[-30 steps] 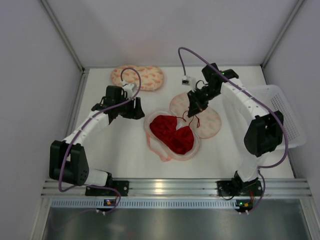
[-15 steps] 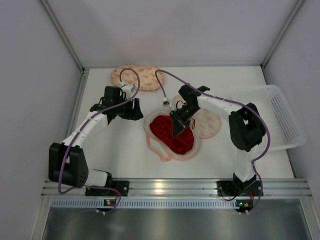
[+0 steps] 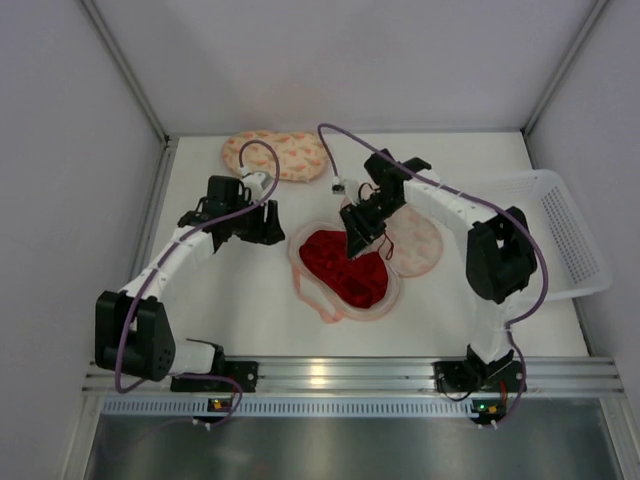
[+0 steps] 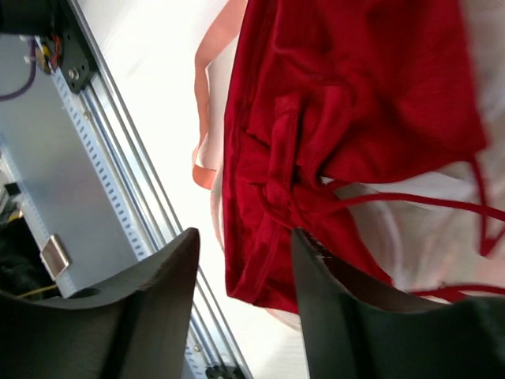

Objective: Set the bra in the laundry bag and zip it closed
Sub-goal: Adjust the bra in the laundry bag, then close the laundry bag at the center of the board.

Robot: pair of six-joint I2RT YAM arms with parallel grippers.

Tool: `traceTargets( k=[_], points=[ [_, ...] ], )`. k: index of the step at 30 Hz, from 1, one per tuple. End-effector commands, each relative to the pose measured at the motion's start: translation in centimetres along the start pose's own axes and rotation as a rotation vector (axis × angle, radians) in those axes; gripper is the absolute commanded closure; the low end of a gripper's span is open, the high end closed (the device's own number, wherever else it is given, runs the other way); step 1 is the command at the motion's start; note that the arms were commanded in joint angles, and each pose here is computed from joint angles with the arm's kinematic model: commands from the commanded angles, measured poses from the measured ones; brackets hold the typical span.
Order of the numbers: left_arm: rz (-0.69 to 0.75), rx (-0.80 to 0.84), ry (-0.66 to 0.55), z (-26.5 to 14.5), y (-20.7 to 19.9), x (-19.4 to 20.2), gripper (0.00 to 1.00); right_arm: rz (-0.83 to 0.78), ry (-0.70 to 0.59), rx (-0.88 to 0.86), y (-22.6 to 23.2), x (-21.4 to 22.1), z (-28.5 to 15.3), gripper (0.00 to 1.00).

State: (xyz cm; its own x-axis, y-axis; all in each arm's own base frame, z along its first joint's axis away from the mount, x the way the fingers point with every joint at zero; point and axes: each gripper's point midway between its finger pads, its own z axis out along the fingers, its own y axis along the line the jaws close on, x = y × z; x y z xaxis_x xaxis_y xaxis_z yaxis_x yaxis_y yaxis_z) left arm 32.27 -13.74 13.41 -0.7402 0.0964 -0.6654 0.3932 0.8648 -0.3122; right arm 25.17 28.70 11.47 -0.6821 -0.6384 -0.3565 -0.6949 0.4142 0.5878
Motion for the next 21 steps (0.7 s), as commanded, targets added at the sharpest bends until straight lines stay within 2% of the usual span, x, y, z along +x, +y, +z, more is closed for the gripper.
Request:
traceTargets(
  k=[1, 4, 6, 10, 16, 21],
  points=[
    [0.035, 0.014, 0.006, -1.0, -0.2, 0.9, 0.37, -0.07, -0.17, 0.079, -0.3, -3.4, -6.4, 0.47],
    [0.057, 0.054, 0.046, -1.0, -0.6, 2.2, 0.37, 0.008, -0.226, 0.19, -4.9, -3.5, -9.5, 0.4],
    [0.051, 0.066, 0.076, -0.7, -0.6, 3.3, 0.37, 0.07, -0.258, 0.292, -8.9, -2.9, -11.8, 0.4],
    [0.014, 0.095, 0.142, 0.4, -0.6, 5.1, 0.38, 0.151, -0.223, 0.522, -16.3, -0.9, -14.2, 0.41],
    [-0.036, 0.11, 0.226, 2.3, -0.1, 6.6, 0.4, 0.173, -0.19, 0.676, -21.9, 0.1, -14.9, 0.42],
    [-0.081, 0.105, 0.301, 4.3, 0.8, 7.7, 0.41, 0.176, -0.143, 0.704, -24.6, 0.7, -13.6, 0.43]
  ],
)
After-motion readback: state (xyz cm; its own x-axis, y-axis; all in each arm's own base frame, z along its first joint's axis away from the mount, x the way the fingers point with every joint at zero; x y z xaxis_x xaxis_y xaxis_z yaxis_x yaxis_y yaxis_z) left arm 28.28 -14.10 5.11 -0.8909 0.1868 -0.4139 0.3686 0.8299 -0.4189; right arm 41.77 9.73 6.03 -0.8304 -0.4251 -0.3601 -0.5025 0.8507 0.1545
